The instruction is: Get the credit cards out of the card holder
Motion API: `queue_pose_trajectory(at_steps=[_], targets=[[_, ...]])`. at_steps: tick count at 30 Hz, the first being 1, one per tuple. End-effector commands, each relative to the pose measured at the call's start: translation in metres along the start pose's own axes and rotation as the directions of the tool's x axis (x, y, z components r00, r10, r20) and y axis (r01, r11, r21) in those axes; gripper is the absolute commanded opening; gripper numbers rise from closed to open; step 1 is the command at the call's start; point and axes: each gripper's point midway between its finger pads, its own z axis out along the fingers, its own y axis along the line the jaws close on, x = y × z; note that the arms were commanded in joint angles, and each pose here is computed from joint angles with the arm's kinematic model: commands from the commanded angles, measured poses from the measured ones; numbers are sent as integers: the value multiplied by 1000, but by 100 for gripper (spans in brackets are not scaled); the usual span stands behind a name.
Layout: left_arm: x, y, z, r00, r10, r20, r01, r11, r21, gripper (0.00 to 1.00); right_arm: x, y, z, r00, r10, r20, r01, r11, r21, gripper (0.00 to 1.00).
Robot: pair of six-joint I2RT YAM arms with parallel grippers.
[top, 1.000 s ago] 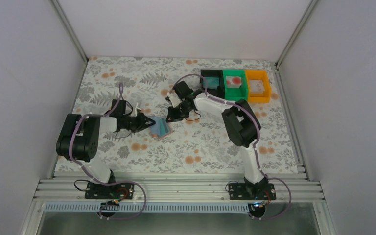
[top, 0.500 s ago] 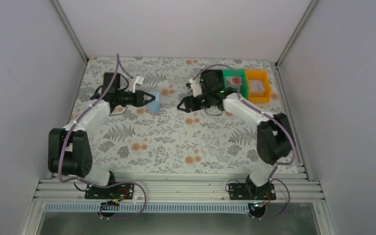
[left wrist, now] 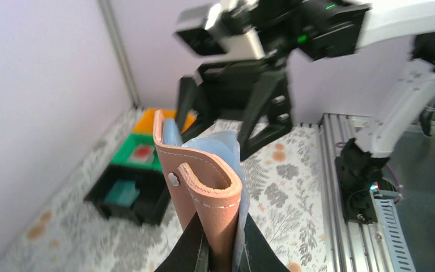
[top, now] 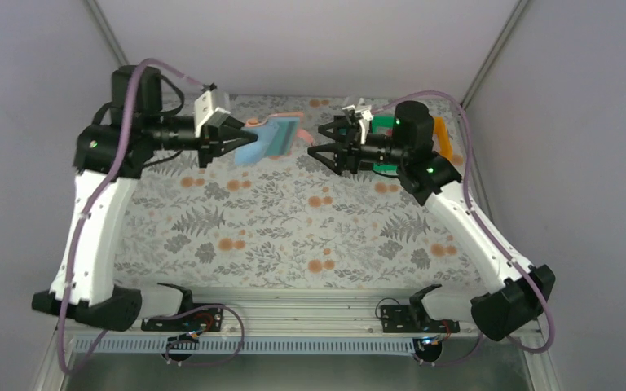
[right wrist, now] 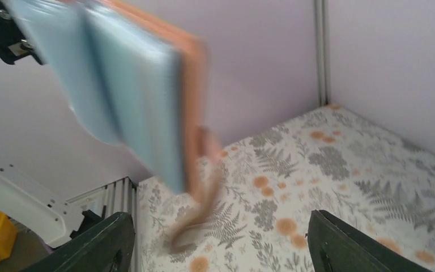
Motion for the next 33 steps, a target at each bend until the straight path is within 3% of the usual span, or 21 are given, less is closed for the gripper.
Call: queue_pose_trajectory(at_steps=[1,7,16,23,29,33], targets=[[-27,-59,-21,991,110,74,-118,987,111,2,-24,30,-11,992,-103,73,110,990,-91,78],[-46,-65,-30,983,143,114,-154,984,91,2,-44,77,-23,964,-218,152,245,951,-188,80],[-56,-78,-38,974,169,149,-186,977,107,2,-39,108,-22,935,-313,168,349,898,-269,83],[-58,-84,-40,971,173,163,-194,972,129,2,-55,90,-15,929,-314,197,341,932,-122,70],[-58,-90,-42,969,180,172,-206,967,149,2,-56,87,-6,933,-313,178,339,930,-142,57],[-56,-93,-42,967,185,174,-213,964,161,2,-56,83,-5,932,-319,170,342,931,-127,57]])
